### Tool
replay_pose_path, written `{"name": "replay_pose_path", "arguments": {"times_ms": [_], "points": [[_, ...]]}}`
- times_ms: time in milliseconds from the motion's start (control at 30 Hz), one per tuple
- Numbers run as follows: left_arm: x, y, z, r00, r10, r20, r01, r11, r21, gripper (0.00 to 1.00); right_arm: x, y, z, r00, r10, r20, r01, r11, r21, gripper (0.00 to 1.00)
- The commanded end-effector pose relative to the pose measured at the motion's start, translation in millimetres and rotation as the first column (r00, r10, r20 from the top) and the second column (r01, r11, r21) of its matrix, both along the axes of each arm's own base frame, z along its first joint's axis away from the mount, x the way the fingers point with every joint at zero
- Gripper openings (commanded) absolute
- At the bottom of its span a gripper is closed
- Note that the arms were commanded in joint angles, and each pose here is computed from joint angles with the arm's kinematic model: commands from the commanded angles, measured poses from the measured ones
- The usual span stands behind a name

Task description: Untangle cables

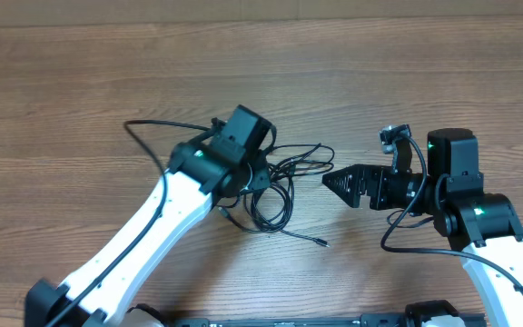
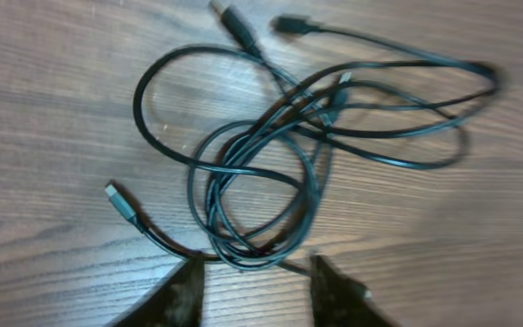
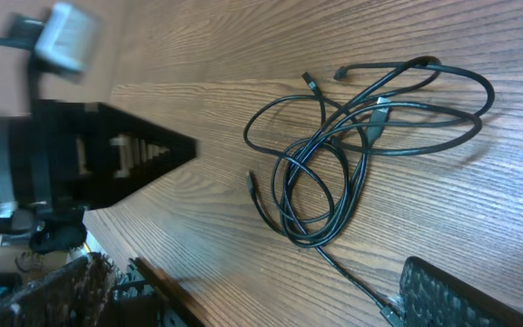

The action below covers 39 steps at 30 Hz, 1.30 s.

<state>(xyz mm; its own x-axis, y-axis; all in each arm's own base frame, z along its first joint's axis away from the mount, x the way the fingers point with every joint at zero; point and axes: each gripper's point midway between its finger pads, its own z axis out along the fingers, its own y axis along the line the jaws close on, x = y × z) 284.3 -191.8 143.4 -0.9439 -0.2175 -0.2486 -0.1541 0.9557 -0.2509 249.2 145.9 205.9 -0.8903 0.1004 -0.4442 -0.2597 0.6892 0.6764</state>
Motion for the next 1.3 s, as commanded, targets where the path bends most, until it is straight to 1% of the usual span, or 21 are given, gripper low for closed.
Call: {"name": "replay_pose_path", "arguments": {"times_ms": [0, 33, 167, 233, 300, 400, 600, 800, 900, 1000, 1067, 1167, 1267], "points": [[3, 6, -30, 0.997, 0.029, -0.065, -0.025, 0.997, 0.074, 0.44, -1, 1, 3, 1.000, 0.009, 0.017, -0.009, 1.000, 0.002, 1.00], [3, 5, -50, 0.993, 0.031, -0.116, -0.019, 0.994, 0.107, 0.52, -1, 1, 3, 1.000, 0.009, 0.018, -0.009, 1.000, 0.002, 1.00], [-1, 7, -82, 0.980, 0.040, -0.197, -0.008, 0.987, 0.161, 0.53, 0, -2, 1, 1.000, -0.004, 0.016, 0.004, 1.000, -0.015, 1.00], [-5, 5, -95, 0.969, 0.040, -0.242, 0.001, 0.986, 0.166, 0.50, 1, -2, 1, 1.000, -0.007, 0.016, 0.007, 1.000, -0.018, 1.00], [-10, 3, -108, 0.955, 0.059, -0.291, -0.011, 0.986, 0.165, 0.42, 1, -2, 1, 1.000, -0.007, 0.016, 0.007, 1.000, -0.018, 1.00], [-16, 1, -123, 0.935, 0.082, -0.344, -0.023, 0.985, 0.171, 0.41, 1, -3, 0, 1.000, -0.011, 0.017, 0.011, 1.000, -0.024, 1.00], [-22, 3, -125, 0.925, 0.084, -0.369, -0.019, 0.984, 0.177, 0.43, 2, -4, -1, 1.000, -0.016, 0.018, 0.017, 0.999, -0.030, 1.00], [-23, 5, -130, 0.925, 0.100, -0.366, -0.034, 0.983, 0.182, 0.50, 2, -4, -1, 1.000, -0.016, 0.018, 0.017, 0.999, -0.030, 1.00], [-29, 9, -140, 0.920, 0.120, -0.374, -0.051, 0.981, 0.189, 0.49, 1, -4, -1, 1.000, -0.016, 0.015, 0.016, 0.999, -0.031, 1.00], [-28, 8, -142, 0.923, 0.117, -0.366, -0.053, 0.982, 0.182, 0.45, 1, -4, -1, 1.000, -0.016, 0.015, 0.016, 0.999, -0.031, 1.00], [-25, 6, -142, 0.927, 0.115, -0.358, -0.054, 0.983, 0.174, 0.38, 1, -4, -1, 1.000, -0.016, 0.015, 0.016, 0.999, -0.031, 1.00], [-24, 4, -142, 0.929, 0.111, -0.354, -0.055, 0.985, 0.166, 0.32, 1, -4, -1, 1.000, -0.016, 0.015, 0.016, 0.999, -0.031, 1.00], [-23, 4, -142, 0.930, 0.111, -0.350, -0.056, 0.985, 0.163, 0.23, 2, -4, -1, 1.000, -0.016, 0.016, 0.016, 0.999, -0.031, 1.00]]}}
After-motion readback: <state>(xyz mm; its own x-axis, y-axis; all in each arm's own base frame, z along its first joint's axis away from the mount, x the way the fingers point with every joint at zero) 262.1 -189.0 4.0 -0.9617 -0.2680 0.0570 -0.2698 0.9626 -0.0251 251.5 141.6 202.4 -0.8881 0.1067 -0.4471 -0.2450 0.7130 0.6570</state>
